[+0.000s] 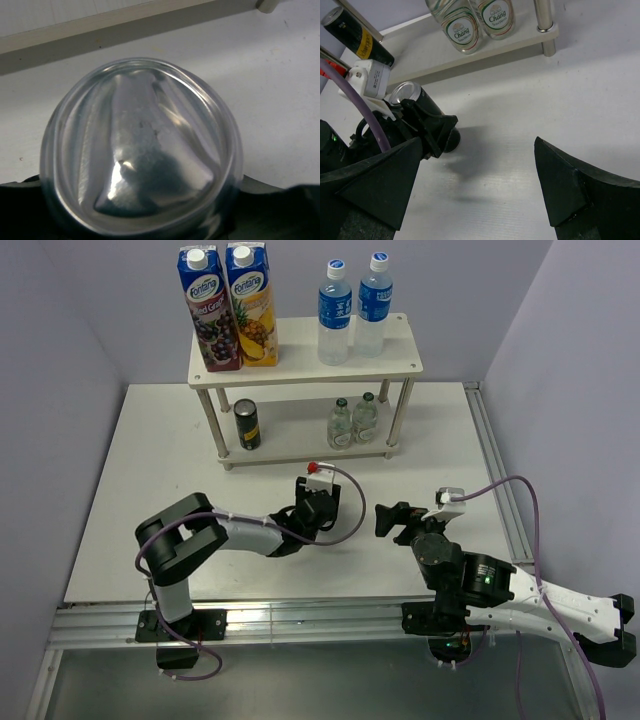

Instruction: Place and organize the beverage onto the shelf

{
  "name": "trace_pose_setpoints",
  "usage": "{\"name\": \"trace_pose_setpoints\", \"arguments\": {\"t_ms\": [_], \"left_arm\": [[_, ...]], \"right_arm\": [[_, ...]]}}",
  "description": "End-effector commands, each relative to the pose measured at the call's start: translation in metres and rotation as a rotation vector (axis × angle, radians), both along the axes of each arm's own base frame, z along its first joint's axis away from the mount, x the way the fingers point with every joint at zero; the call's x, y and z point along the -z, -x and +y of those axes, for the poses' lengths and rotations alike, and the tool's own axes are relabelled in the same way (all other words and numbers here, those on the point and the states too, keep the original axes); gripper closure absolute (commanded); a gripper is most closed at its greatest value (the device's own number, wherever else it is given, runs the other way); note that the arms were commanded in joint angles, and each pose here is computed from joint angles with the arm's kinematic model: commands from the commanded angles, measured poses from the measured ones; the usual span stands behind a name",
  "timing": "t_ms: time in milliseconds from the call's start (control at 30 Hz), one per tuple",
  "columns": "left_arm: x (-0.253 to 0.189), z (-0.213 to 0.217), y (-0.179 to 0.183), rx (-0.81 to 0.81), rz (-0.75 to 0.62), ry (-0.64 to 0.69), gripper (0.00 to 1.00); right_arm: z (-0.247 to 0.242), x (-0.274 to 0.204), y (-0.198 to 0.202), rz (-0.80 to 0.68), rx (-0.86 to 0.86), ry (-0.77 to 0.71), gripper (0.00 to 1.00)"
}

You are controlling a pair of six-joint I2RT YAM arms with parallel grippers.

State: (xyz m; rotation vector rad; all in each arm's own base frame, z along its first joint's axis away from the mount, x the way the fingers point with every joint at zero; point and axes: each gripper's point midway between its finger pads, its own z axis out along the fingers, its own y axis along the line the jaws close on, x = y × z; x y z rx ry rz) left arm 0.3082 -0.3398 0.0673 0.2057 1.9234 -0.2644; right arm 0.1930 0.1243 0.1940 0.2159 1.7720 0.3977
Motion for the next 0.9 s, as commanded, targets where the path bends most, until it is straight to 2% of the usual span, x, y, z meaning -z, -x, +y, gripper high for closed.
{"name": "trace_pose_setpoints", "arguments": {"t_ms": [0,300,533,867], "left_arm": [[-0.054,-0.004,-0.025,-0.024,-0.097,0.071,1.0],[-0.113,0.044,-0.084,-0.094,-0.19,0.112,1.0],[-0.136,0.079,-0.129,-0.149,-0.229,0.141,1.0],[-0.127,0.101,-0.174,-0.204,-0.233,0.132,1.0]], "right_arm": [[-0.003,-0.003,-0.002,-0.017,0.029,-0.03,0.0],[-0.001,-0.003,-0.001,-0.02,0.013,-0.034,0.0],[-0.001,-0.003,-0.001,-0.02,0.014,-0.03,0.0],[0.002,-0.002,-0.002,-0.016,0.012,-0.015,0.0]]}}
